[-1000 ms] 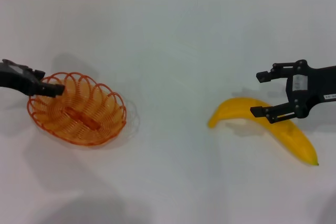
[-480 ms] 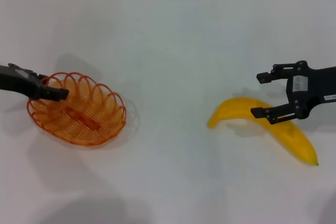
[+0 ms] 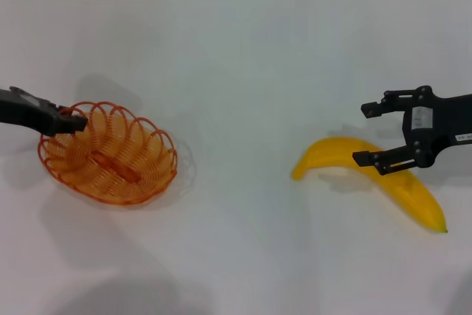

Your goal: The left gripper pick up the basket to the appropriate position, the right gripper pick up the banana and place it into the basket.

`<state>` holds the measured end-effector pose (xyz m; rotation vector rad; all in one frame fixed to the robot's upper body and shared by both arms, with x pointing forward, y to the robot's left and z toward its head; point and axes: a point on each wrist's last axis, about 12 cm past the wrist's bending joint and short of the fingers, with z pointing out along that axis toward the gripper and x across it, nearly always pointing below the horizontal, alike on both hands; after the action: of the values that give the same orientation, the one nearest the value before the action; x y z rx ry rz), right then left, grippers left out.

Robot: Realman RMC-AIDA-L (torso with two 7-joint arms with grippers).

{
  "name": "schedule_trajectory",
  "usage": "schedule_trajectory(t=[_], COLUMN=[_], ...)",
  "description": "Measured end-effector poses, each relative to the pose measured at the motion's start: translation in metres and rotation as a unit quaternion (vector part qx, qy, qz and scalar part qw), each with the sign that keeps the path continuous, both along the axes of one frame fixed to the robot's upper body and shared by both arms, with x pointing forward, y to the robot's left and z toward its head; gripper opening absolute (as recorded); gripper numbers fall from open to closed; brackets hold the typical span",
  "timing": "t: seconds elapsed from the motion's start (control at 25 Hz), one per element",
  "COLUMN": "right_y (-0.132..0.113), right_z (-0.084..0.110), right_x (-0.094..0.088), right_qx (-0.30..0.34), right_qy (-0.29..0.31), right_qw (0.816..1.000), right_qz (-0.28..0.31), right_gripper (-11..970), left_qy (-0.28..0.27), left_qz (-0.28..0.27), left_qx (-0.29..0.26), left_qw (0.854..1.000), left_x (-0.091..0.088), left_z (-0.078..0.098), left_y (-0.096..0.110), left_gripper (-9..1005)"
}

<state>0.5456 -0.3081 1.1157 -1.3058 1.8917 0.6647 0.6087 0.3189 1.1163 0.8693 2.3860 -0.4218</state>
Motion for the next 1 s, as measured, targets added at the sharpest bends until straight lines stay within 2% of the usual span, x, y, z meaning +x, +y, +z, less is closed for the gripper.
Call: schedule_trajectory(t=[0.12,0.16,0.4,0.6,0.76,1.0], right_y=[0.0,0.0,0.0,0.001,0.001,0.003], right_z=[0.0,0.0,0.0,-0.002,-0.002,-0.001], right_x=[0.0,0.0,0.0,-0.001,-0.001,0.001], right_qx=[0.0,0.0,0.0,0.001,0.002,0.002], right_qy=[0.0,0.0,0.0,0.004,0.005,0.004], right_qw=[1.0,1.0,1.0,1.0,1.0,1.0], right_qz=[0.001,0.001,0.0,0.001,0.001,0.004], right_gripper=[882,882,881,881,881,881], left_qy=[0.002,0.003,0.001,-0.012,-0.035,-0.059], left_qz=[-0.006,-0.007,-0.008,-0.001,0.001,0.005], left_qx=[0.005,0.006,0.005,-0.016,-0.043,-0.088], left_qw=[1.0,1.0,1.0,1.0,0.998,0.994], left_x=[0.0,0.0,0.001,0.002,0.005,0.009], left_z=[-0.001,-0.001,-0.001,0.002,0.006,0.001], left_y=[-0.002,-0.002,-0.003,-0.003,-0.006,-0.016], left_gripper=[566,326,152,88,86,82])
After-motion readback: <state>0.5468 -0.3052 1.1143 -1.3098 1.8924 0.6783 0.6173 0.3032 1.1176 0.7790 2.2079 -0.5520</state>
